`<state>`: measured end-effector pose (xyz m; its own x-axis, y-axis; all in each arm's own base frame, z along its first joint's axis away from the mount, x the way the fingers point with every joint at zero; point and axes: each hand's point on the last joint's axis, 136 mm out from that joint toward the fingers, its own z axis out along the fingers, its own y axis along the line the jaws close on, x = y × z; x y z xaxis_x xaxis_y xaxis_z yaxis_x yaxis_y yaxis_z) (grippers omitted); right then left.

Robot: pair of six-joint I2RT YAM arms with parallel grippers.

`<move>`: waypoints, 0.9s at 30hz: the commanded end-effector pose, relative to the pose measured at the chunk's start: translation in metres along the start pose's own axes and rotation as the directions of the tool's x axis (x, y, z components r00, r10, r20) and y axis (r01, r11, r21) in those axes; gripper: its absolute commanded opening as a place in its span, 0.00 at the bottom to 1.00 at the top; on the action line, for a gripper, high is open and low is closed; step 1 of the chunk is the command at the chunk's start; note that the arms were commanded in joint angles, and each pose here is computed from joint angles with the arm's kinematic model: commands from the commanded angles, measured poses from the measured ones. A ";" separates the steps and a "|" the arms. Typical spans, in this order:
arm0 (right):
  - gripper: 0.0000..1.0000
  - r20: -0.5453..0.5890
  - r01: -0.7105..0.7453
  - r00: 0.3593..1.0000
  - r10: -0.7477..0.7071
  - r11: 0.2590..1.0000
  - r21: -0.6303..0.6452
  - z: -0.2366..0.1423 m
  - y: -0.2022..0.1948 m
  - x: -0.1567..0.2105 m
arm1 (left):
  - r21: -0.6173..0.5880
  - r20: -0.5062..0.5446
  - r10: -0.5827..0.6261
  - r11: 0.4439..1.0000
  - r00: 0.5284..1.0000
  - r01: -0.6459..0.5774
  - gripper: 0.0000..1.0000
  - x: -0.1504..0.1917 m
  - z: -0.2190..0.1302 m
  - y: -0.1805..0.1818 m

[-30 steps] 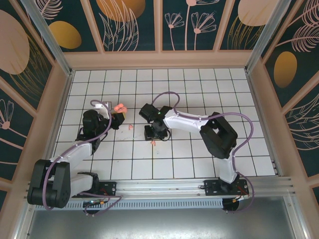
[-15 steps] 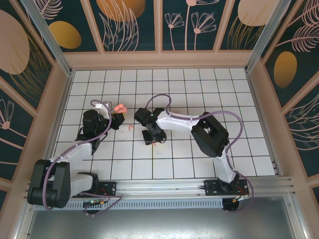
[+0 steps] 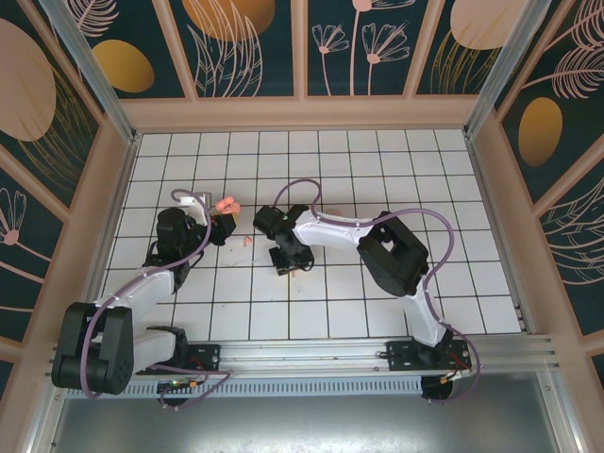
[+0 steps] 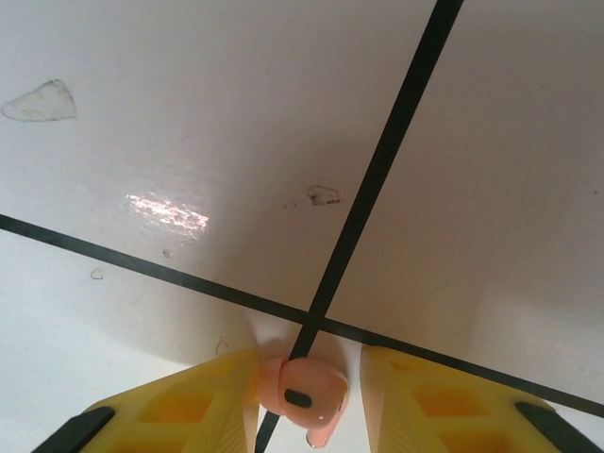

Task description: Insert the wireless bluetooth earbuds into the charging case

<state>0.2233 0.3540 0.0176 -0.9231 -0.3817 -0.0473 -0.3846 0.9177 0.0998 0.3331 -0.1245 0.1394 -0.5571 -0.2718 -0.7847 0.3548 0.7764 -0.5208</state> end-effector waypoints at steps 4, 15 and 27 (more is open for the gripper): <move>0.30 -0.011 0.022 1.000 -0.022 0.999 0.035 0.006 -0.003 0.001 | 0.003 0.042 0.034 0.999 0.999 -0.034 0.20 -0.018 -0.002 -0.005; 0.25 0.073 0.007 0.997 -0.008 1.000 0.017 -0.009 -0.004 -0.007 | 0.030 0.043 0.053 0.998 0.998 -0.055 0.20 -0.017 -0.003 -0.010; 0.24 0.413 -0.061 0.900 0.136 0.980 -0.191 -0.095 -0.021 -0.047 | 0.290 0.193 0.186 0.927 0.964 -0.237 0.19 -0.025 -0.023 -0.072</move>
<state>0.2479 0.3412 0.0676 -0.9176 -0.2810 -0.2811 -0.3484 0.9091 0.2284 0.3182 -0.1462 0.1717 -0.4592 -0.2502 -0.8524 0.5404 0.6829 -0.4915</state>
